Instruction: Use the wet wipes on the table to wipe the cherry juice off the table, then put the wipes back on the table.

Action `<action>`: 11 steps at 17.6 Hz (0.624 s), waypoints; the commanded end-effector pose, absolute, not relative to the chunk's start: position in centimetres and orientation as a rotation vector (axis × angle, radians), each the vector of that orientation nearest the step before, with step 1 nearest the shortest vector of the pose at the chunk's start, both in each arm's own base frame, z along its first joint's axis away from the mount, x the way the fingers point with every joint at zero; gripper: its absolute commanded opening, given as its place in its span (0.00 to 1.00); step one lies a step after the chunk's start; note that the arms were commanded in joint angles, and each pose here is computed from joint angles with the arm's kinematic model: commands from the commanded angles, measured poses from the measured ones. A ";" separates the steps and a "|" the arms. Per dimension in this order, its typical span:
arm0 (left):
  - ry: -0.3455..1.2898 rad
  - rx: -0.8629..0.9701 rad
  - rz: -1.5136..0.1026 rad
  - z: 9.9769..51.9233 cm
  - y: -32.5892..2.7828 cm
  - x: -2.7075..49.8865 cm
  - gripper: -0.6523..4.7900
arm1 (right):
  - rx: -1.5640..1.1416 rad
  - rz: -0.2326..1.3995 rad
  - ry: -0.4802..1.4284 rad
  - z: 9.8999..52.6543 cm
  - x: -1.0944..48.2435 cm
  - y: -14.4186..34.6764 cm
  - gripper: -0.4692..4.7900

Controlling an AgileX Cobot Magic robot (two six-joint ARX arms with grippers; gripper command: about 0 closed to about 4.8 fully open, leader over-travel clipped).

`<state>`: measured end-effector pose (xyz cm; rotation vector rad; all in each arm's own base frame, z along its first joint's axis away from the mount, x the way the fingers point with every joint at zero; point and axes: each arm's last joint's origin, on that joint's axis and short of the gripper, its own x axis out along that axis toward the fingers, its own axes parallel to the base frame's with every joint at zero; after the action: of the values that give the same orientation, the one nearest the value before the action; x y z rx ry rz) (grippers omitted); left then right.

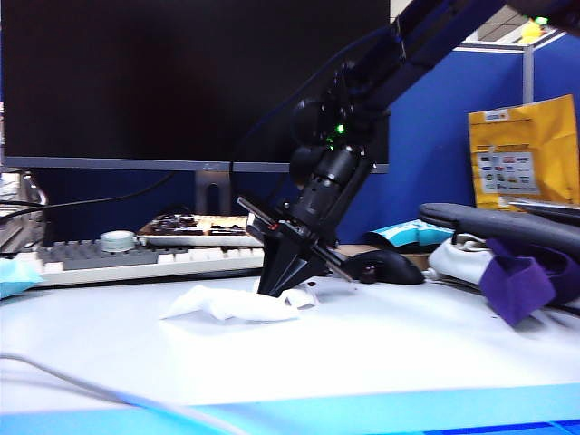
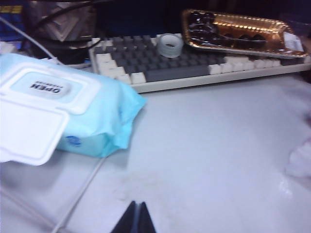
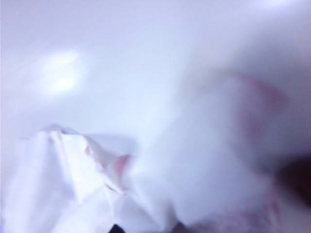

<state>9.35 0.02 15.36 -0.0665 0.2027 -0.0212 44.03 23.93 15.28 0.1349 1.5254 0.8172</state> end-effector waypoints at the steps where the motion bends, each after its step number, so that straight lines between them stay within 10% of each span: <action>1: 0.216 -0.067 -0.024 15.1 0.0 9.3 0.11 | -0.013 0.668 1.529 14.1 44.2 23.5 0.08; 6: 0.215 -0.067 -0.024 15.1 0.0 9.3 0.11 | -0.267 0.689 1.556 16.8 41.8 24.2 0.08; 11: 0.215 -0.067 -0.024 15.1 0.0 9.3 0.11 | -0.559 0.328 1.419 21.6 40.1 24.1 0.08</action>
<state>9.35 0.02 15.36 -0.0665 0.2027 -0.0212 40.09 24.28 21.23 -0.5382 1.4431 0.3970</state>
